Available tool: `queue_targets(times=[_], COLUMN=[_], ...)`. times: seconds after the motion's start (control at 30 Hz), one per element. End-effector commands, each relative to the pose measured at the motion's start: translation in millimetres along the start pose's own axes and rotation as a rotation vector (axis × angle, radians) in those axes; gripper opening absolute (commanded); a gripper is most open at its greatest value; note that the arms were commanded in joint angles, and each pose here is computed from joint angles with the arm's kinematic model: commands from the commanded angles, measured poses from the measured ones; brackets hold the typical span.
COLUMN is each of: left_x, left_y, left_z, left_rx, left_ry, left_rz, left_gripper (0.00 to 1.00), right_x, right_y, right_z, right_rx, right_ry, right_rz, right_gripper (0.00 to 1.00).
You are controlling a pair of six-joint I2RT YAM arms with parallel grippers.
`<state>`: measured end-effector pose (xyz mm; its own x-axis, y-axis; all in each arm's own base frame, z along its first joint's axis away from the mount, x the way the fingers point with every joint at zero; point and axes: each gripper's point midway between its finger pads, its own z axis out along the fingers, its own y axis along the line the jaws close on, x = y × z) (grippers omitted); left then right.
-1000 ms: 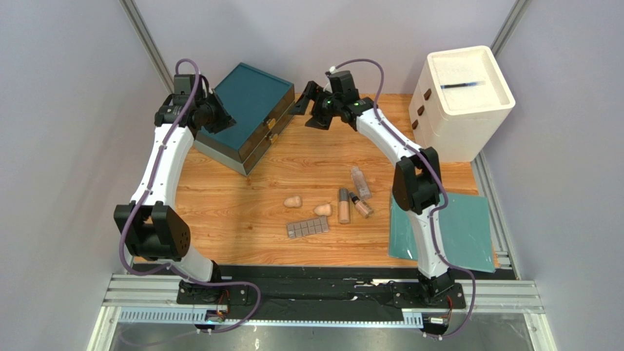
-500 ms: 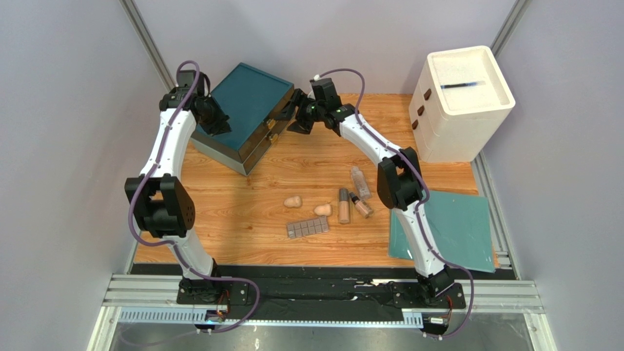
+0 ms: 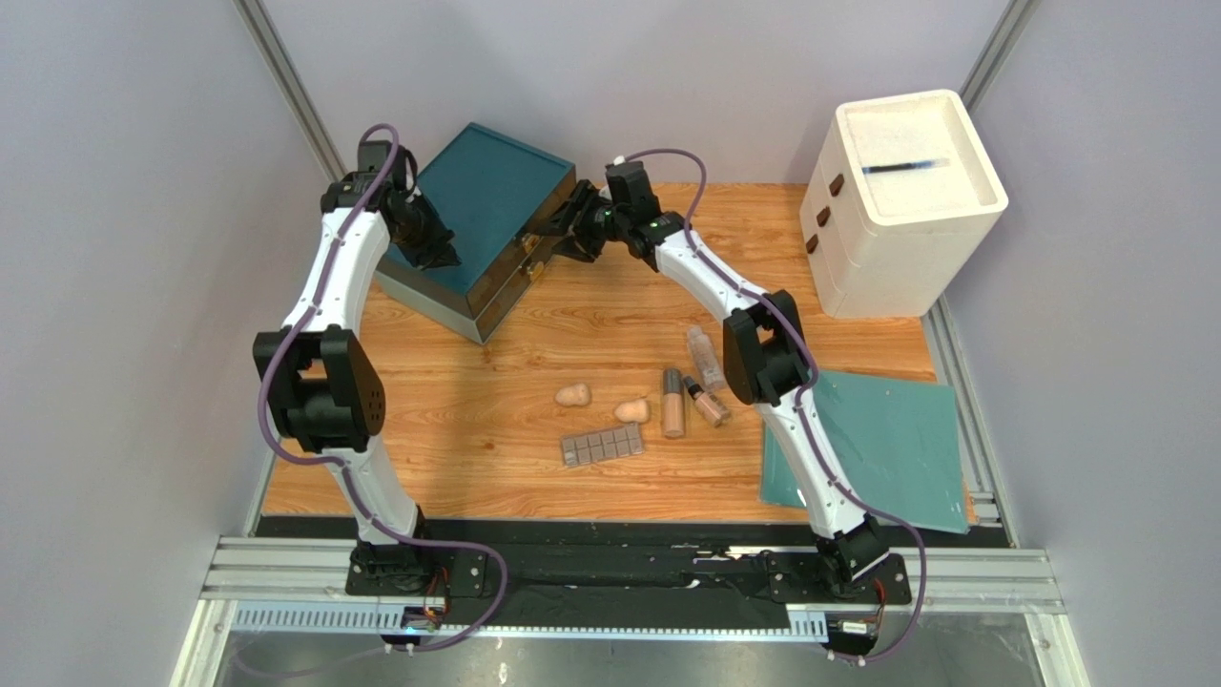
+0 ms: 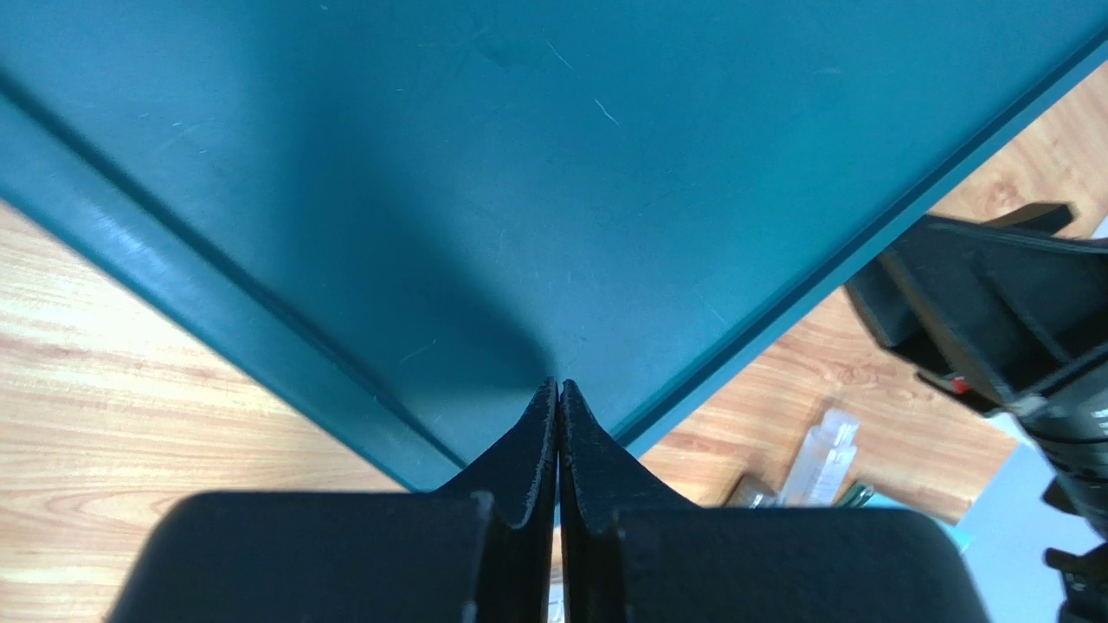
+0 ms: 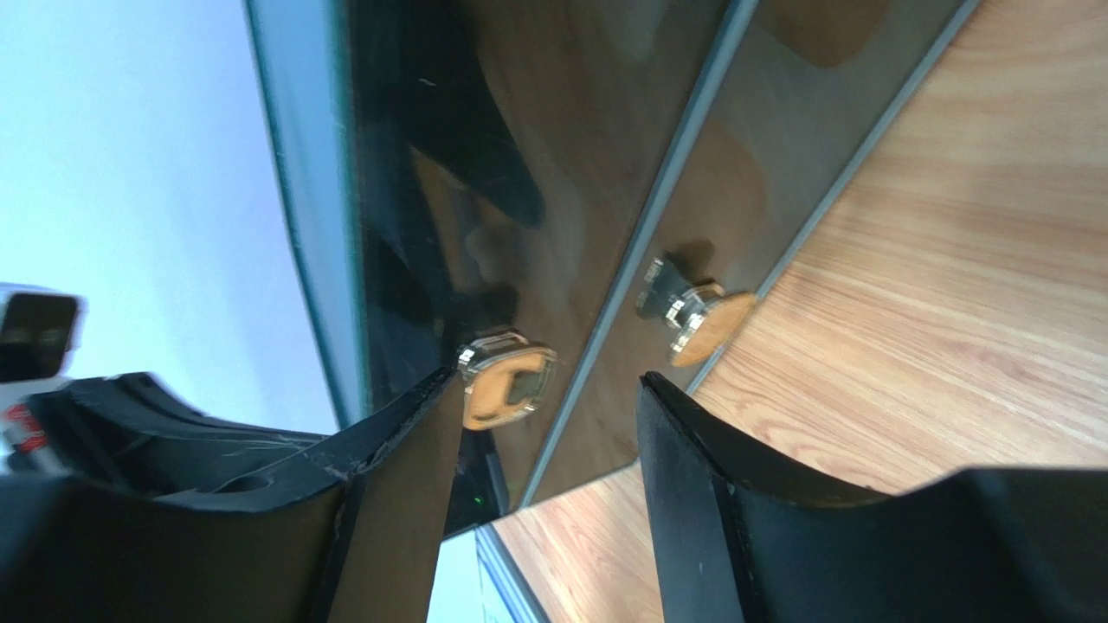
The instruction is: Organize the makeup
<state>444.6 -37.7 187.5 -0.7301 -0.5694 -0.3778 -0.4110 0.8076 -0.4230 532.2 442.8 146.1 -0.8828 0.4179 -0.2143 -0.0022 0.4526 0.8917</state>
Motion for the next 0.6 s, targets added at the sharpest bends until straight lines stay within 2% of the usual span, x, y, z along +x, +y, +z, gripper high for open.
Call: queue_targets(times=[0.0, 0.13, 0.27, 0.53, 0.57], left_x=[-2, 10, 17, 17, 16], left_y=[-8, -5, -2, -3, -5], left_z=[-1, 8, 13, 14, 13], left_rx=[0.046, 0.053, 0.051, 0.056, 0.059], left_ry=[0.024, 0.086, 0.113, 0.117, 0.114], left_rz=[0.035, 0.036, 0.032, 0.039, 0.043], left_gripper=[0.00, 0.00, 0.00, 0.00, 0.00], right_x=[-13, -9, -3, 20, 21], right_y=[35, 44, 32, 2, 0], right_z=[0, 4, 11, 23, 24], right_rx=[-0.118, -0.177, -0.139, -0.038, -0.029], right_ry=[-0.036, -0.011, 0.002, 0.040, 0.041], right_rz=[-0.012, -0.006, -0.001, -0.032, -0.036], right_gripper=[0.57, 0.57, 0.55, 0.38, 0.33])
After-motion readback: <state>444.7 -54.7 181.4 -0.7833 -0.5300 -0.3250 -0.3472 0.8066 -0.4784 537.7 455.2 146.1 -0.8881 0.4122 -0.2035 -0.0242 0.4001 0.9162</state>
